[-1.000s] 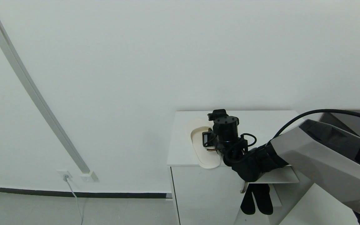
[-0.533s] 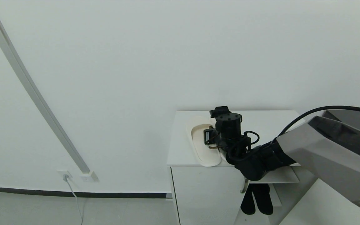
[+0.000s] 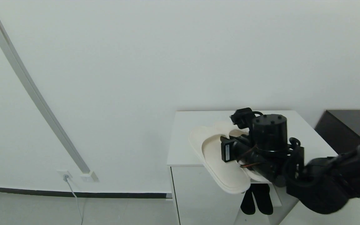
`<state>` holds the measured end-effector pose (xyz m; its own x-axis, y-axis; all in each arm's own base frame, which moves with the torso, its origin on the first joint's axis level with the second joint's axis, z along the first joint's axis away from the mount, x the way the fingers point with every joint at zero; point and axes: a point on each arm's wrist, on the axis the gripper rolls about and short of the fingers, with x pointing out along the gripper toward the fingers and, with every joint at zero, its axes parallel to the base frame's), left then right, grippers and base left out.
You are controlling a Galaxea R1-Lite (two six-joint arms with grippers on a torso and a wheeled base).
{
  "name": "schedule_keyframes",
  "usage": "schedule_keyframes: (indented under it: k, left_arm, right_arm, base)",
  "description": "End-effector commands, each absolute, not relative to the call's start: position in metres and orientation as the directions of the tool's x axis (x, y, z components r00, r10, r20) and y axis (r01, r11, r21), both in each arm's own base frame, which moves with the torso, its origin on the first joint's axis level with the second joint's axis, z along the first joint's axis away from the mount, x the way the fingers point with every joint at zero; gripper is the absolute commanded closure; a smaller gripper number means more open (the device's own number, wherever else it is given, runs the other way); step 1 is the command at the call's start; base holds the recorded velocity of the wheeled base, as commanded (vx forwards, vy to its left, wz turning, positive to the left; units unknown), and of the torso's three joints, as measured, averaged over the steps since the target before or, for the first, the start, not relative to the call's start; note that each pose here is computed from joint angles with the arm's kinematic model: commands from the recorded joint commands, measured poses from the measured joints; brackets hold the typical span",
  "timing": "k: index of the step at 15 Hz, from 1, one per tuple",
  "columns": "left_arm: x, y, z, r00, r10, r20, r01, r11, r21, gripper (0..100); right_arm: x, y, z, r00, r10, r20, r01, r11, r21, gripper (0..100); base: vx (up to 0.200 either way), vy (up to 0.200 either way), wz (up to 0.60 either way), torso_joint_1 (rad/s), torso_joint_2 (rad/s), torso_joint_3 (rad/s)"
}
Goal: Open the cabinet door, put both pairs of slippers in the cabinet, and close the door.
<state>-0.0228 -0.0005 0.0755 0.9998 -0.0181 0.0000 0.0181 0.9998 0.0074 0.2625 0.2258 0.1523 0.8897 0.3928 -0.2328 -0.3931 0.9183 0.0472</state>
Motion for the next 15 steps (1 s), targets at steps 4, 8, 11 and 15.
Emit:
schedule_keyframes:
  k: [4,8,11,15]
  left_arm:
    - [-0.023,-0.001,0.075,1.000,-0.018,0.000,0.018,1.000,0.008,100]
    - [-0.023,-0.001,0.075,1.000,-0.018,0.000,0.018,1.000,0.006,100]
    - [-0.023,-0.001,0.075,1.000,-0.018,0.000,0.018,1.000,0.006,100]
    - [-0.023,-0.001,0.075,1.000,-0.018,0.000,0.018,1.000,0.005,100]
  right_arm:
    - [0.183,0.192,0.164,0.831,0.500,-0.242,-0.502,0.863,0.061,100]
    - [0.182,0.190,0.164,0.834,0.495,-0.243,-0.496,0.866,0.062,100]
    - [0.181,0.190,0.162,0.834,0.494,-0.247,-0.496,0.866,0.060,100]
    - [0.180,0.193,0.161,0.827,0.502,-0.251,-0.505,0.861,0.059,100]
  base:
    - [0.000,0.000,0.00,0.000,0.00,0.000]
    - [0.000,0.000,0.00,0.000,0.00,0.000]
    - [0.000,0.000,0.00,0.000,0.00,0.000]
    - [-0.100,0.000,0.00,0.001,0.00,0.002]
